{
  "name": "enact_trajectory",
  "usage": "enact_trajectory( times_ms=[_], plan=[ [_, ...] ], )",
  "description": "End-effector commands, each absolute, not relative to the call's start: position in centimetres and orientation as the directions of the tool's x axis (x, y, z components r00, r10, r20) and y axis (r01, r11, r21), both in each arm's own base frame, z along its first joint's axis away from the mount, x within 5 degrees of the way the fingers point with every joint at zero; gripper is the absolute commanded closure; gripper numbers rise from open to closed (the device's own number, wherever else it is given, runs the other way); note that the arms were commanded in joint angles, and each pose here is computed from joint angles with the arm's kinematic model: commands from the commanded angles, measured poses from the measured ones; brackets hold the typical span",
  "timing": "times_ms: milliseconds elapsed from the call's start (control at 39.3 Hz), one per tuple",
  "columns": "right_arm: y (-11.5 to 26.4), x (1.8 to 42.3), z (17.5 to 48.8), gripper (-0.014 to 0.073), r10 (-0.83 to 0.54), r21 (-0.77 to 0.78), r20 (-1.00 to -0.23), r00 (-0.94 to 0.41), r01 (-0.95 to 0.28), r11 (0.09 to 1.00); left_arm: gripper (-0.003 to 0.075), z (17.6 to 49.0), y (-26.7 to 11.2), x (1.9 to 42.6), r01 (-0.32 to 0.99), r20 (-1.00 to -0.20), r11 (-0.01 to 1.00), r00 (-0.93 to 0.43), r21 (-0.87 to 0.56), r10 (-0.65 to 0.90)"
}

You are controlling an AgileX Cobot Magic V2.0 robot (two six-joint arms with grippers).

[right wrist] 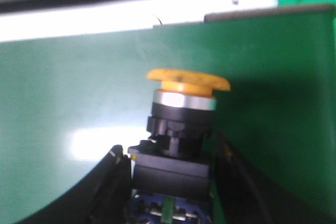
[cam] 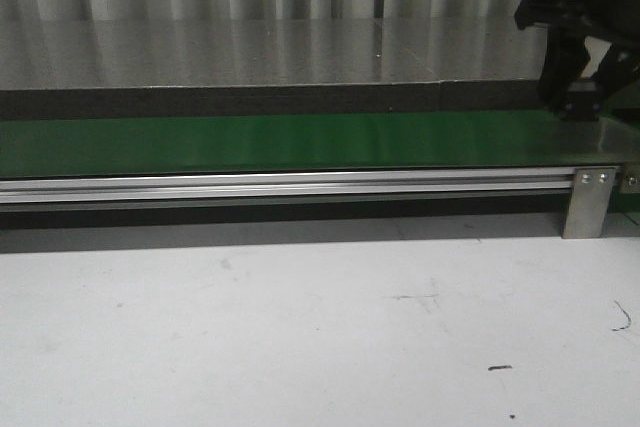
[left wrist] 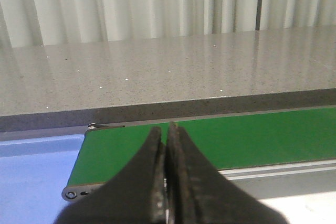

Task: Move button from left to right
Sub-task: 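Lift the button with the right gripper and move it over the green tray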

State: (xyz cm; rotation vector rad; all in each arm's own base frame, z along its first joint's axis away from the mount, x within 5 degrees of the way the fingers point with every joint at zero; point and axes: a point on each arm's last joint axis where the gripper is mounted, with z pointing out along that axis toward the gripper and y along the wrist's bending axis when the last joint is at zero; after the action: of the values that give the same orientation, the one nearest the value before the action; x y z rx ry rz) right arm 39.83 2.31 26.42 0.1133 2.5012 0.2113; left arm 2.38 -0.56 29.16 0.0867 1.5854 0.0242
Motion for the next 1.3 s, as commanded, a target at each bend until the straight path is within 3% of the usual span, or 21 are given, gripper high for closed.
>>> enact_trajectory(
  times_ms=[0,204,357,688,1121,1274],
  plan=[
    [2.0,38.5,32.1,0.0329,0.145,0.191,-0.713,-0.686,0.009,0.981,0.0741,30.6,-0.5,2.3,0.033,-0.996,0.998,0.081,0.046,0.043],
    [1.7,37.3,34.3,0.0329,0.102,0.14,-0.759,-0.643,-0.008,0.99,0.0741,30.6,-0.5,2.3,0.033,-0.996,0.998,0.081,0.046,0.043],
    [0.3,36.9,34.6,0.0329,0.093,0.104,-0.751,-0.653,0.022,0.994,0.0741,30.6,-0.5,2.3,0.033,-0.996,0.998,0.081,0.046,0.043],
    [-8.4,36.0,34.0,0.0329,0.249,0.103,-0.725,-0.642,0.256,0.961,0.0741,30.6,-0.5,2.3,0.033,-0.996,0.998,0.081,0.046,0.043],
    [-15.7,37.9,25.4,0.0325,0.394,0.09,-0.579,-0.714,0.424,0.901,0.0741,30.6,-0.5,2.3,0.033,-0.996,0.998,0.081,0.046,0.043],
    [-16.2,38.6,23.1,0.0255,0.404,0.085,-0.547,-0.734,0.431,0.898,0.0741,30.6,-0.5,2.3,0.033,-0.996,0.998,0.081,0.046,0.043]
  ],
)
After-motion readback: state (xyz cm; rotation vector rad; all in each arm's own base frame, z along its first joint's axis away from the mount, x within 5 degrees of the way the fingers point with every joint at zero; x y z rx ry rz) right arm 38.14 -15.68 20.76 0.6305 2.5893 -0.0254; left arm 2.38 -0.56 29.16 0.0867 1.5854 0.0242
